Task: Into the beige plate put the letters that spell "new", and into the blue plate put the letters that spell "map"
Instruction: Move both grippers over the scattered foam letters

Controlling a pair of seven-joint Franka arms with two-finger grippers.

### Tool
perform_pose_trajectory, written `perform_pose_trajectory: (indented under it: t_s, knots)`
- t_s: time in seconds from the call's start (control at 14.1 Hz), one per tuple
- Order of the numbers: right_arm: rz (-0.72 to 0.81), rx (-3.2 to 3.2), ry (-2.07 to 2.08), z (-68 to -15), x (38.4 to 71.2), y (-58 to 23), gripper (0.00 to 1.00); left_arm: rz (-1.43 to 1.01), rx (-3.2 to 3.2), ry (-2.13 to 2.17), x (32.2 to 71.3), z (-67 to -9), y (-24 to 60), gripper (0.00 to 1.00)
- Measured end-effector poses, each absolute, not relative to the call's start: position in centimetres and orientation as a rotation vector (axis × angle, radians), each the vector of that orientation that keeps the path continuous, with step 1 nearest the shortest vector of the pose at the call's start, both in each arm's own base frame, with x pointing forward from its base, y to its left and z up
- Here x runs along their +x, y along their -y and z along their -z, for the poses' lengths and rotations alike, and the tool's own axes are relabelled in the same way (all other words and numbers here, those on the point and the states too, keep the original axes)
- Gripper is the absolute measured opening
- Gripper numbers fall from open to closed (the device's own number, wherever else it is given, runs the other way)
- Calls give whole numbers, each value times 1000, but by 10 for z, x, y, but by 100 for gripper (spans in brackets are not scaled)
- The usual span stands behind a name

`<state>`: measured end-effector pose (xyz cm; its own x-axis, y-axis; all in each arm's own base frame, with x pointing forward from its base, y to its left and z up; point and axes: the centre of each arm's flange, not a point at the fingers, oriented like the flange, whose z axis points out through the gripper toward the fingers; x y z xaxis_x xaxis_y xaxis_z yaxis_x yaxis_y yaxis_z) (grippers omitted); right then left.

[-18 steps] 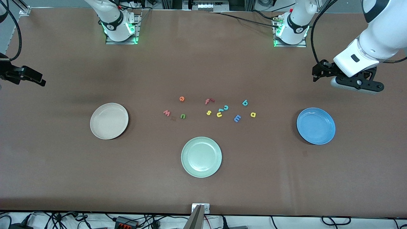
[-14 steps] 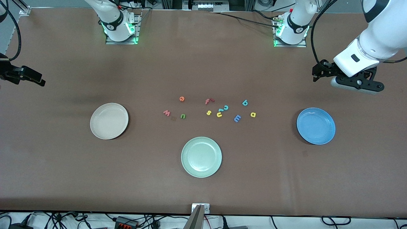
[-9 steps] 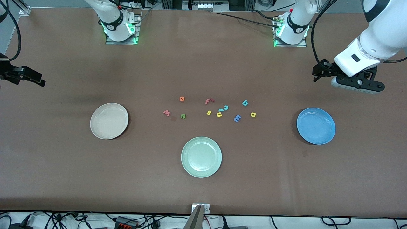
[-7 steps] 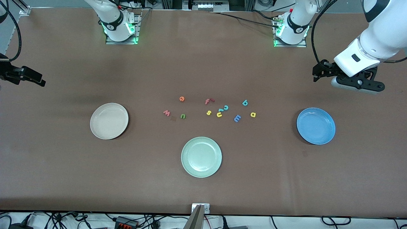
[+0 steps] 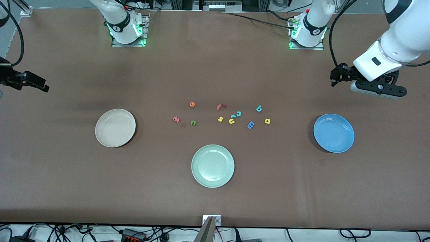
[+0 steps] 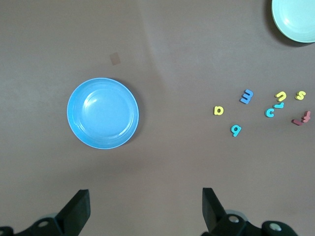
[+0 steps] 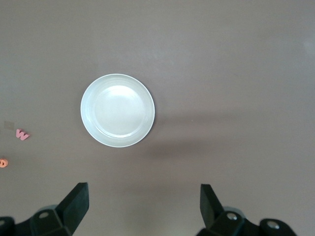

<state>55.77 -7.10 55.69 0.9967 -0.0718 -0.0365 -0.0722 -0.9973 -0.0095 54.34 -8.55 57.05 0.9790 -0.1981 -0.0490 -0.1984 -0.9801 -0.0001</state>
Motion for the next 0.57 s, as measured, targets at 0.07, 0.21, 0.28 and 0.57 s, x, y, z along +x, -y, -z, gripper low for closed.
perform_pose_trajectory:
  t_s: [0.07, 0.21, 0.28, 0.57]
  knots:
    - [-74, -3126, -105, -551, 560, 68, 100, -76, -3120, -312, 543, -571, 85, 100]
    - [-136, -3120, -53, -528, 570, 50, 100, -76, -3120, -311, 544, -571, 85, 100]
    - [-177, -3118, -9, -513, 576, 33, 100, -76, -3120, -311, 544, -571, 85, 100]
    - [-259, -3116, 224, -435, 603, -66, 100, -99, -3116, -351, 545, -563, 99, 100]
